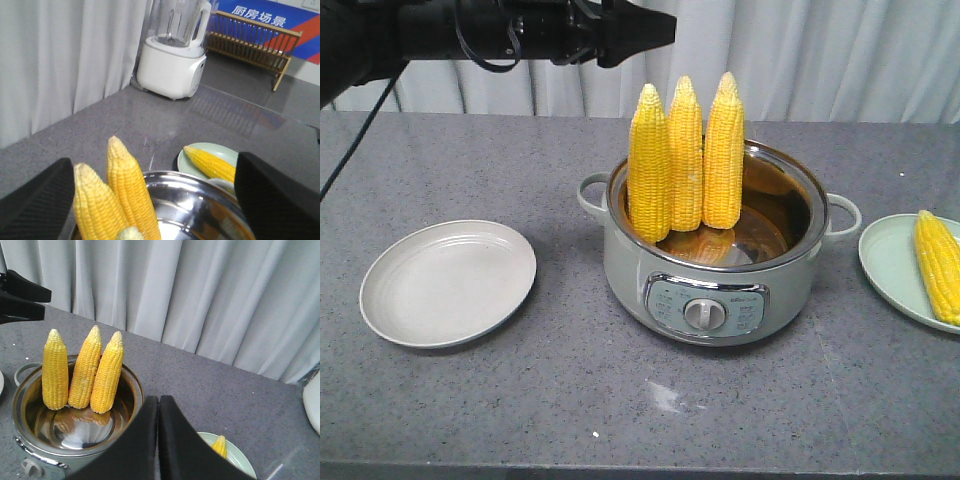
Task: Distribute corn equally
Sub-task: 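Move the left gripper over the pot toward the remaining corn cobs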
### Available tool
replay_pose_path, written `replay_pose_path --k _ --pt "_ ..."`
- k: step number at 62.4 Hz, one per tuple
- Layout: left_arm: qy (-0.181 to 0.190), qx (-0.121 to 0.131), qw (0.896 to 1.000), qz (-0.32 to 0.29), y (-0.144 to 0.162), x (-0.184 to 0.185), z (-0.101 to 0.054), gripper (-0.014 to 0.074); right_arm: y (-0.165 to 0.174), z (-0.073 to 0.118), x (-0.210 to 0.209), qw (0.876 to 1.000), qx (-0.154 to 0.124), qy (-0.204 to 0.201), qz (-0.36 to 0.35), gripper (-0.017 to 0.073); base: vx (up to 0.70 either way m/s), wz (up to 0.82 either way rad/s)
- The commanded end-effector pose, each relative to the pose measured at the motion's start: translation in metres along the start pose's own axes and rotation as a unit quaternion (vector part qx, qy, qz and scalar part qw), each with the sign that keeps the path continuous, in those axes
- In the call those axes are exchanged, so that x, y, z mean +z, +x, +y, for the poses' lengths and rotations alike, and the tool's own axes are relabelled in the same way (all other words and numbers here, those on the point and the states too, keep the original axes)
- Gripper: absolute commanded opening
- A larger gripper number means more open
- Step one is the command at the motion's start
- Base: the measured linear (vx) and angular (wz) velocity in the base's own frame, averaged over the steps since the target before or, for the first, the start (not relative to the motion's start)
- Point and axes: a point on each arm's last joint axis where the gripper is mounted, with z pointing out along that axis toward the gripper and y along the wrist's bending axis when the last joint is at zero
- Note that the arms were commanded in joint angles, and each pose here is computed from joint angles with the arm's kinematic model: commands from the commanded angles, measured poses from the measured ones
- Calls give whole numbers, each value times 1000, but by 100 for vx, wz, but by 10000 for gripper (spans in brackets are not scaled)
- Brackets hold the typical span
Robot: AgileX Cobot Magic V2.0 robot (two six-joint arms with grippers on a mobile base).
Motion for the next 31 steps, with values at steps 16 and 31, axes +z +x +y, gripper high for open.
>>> replay_pose_path --k 16,31 --pt "15 -7 1000 -3 2 9 3 604 -9 -1 -3 999 -1 8 -35 -8 0 0" --pt "44 -17 999 26 17 16 7 584 -9 -1 -3 999 0 6 -36 -8 0 0"
